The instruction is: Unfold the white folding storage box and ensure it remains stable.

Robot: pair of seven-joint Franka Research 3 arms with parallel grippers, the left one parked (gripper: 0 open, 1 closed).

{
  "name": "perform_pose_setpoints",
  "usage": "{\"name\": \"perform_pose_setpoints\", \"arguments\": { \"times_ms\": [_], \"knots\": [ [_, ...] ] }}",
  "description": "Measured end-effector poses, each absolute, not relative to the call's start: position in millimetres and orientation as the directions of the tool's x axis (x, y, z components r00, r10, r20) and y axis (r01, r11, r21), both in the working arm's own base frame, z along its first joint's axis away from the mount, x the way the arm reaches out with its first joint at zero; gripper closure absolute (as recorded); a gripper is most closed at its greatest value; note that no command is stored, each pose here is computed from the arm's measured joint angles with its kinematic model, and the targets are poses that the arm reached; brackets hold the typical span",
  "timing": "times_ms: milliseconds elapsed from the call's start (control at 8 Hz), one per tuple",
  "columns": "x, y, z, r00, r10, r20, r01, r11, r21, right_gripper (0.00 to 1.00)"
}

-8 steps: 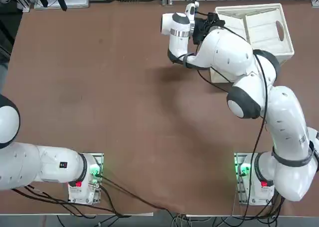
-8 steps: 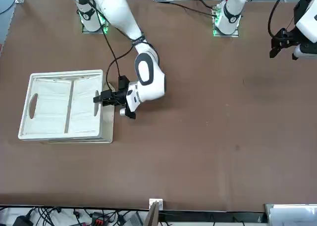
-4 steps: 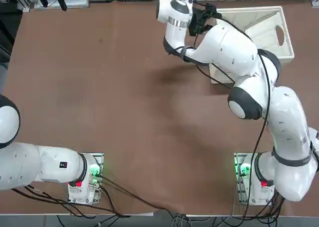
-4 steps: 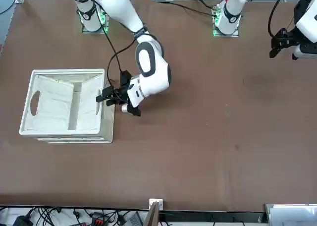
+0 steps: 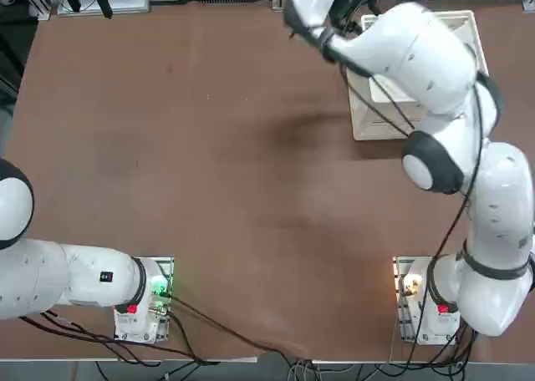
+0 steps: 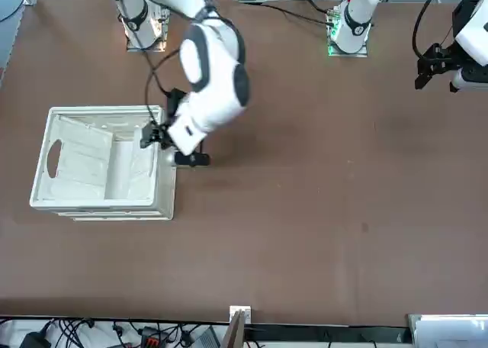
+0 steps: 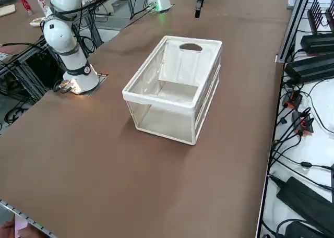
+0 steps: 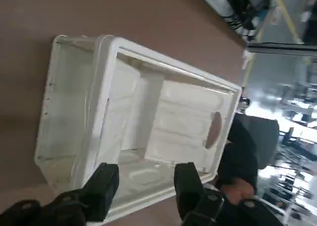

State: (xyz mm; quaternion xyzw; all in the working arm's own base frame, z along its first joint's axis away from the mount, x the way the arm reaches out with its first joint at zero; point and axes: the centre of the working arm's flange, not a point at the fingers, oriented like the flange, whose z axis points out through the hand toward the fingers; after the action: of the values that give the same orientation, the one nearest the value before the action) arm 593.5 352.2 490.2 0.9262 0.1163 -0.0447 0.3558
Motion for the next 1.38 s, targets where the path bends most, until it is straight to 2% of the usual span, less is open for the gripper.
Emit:
{"name": "perform_pose_setpoints", "arguments": {
  "times_ms": [125, 250, 375, 500, 625, 875, 1375],
  "knots": [
    [608.7, 310.5, 518.3, 0.961, 0.202, -0.19, 0.273, -0.812, 0.516, 0.4],
    [625.2, 264.2, 535.9, 0.953, 0.227, -0.199, 0.288, -0.881, 0.376, 0.56],
    [640.8, 216.3, 540.8, 0.945, 0.259, -0.198, 0.303, -0.922, 0.24, 0.63],
    [653.9, 167.2, 535.5, 0.944, 0.276, -0.182, 0.299, -0.947, 0.119, 0.84],
    [661.7, 129.1, 520.7, 0.95, 0.266, -0.161, 0.273, -0.962, 0.022, 0.97],
    [662.6, 94.5, 475.5, 0.968, 0.217, -0.126, 0.207, -0.975, -0.086, 0.99],
    [630.8, 63.3, 401.9, 0.997, 0.051, -0.054, 0.036, -0.964, -0.263, 0.99]
  ]
}}
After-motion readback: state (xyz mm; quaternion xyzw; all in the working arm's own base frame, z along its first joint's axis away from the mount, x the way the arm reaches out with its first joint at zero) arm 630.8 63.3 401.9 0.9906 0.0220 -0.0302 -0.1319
